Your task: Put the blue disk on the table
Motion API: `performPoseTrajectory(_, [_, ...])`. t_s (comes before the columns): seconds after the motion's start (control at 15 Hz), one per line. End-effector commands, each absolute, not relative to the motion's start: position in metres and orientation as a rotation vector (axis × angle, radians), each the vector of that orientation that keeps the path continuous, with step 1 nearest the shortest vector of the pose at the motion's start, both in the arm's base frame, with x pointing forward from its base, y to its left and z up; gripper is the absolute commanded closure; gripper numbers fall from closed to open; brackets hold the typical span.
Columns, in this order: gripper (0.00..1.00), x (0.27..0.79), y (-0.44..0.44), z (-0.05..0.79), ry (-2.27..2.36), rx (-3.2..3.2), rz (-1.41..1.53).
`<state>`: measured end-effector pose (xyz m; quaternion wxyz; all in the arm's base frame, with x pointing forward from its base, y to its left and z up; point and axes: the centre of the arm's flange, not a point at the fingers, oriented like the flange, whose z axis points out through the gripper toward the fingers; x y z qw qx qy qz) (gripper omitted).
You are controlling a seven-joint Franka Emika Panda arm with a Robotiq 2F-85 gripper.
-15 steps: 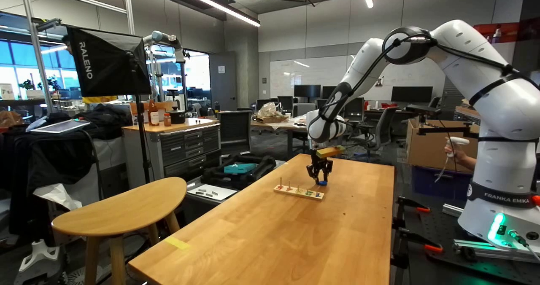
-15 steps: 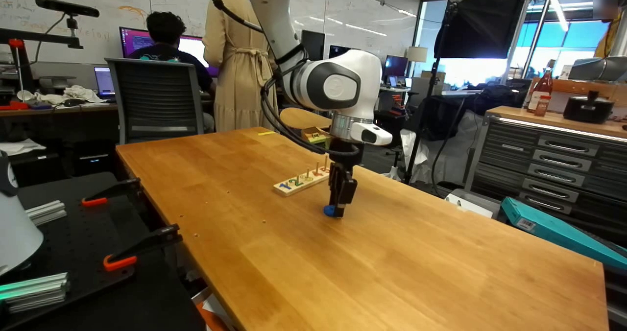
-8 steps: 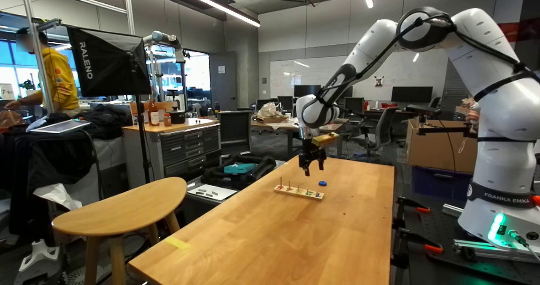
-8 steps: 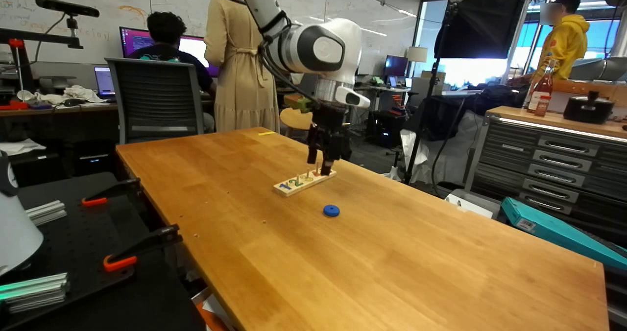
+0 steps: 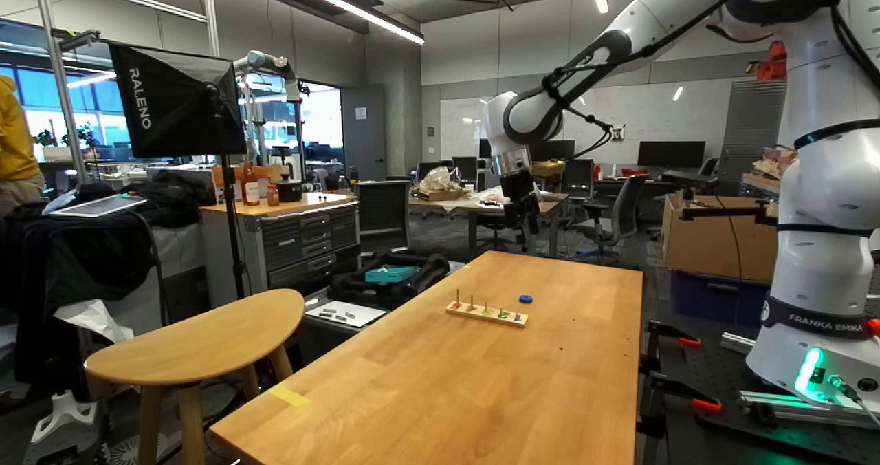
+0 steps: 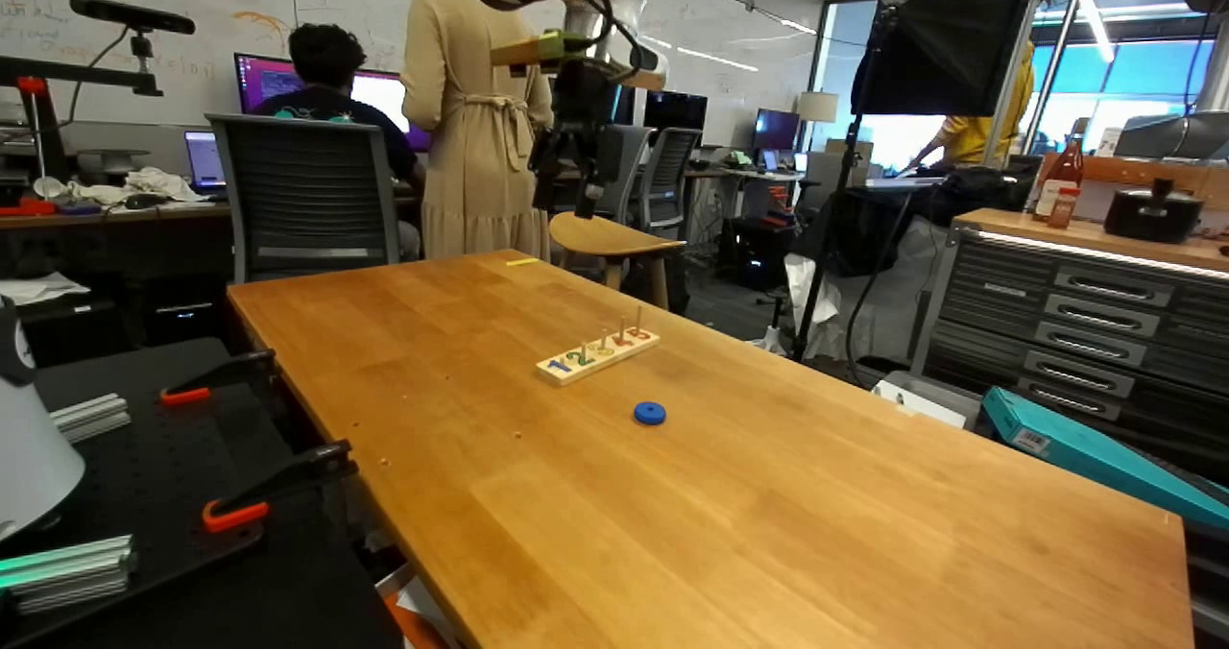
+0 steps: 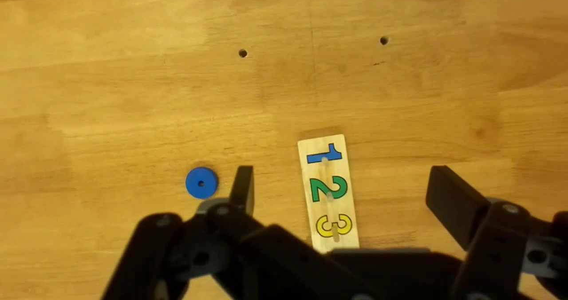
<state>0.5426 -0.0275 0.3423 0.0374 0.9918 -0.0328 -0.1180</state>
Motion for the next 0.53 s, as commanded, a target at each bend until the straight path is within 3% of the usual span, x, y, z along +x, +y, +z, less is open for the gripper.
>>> performPoseTrajectory(0.0, [0.00,0.505,-0.012,0.394,0.068,3.060,-0.269])
performPoseTrajectory(0.47, [0.00,0.516,-0.010,0.392,0.057,3.066,-0.253])
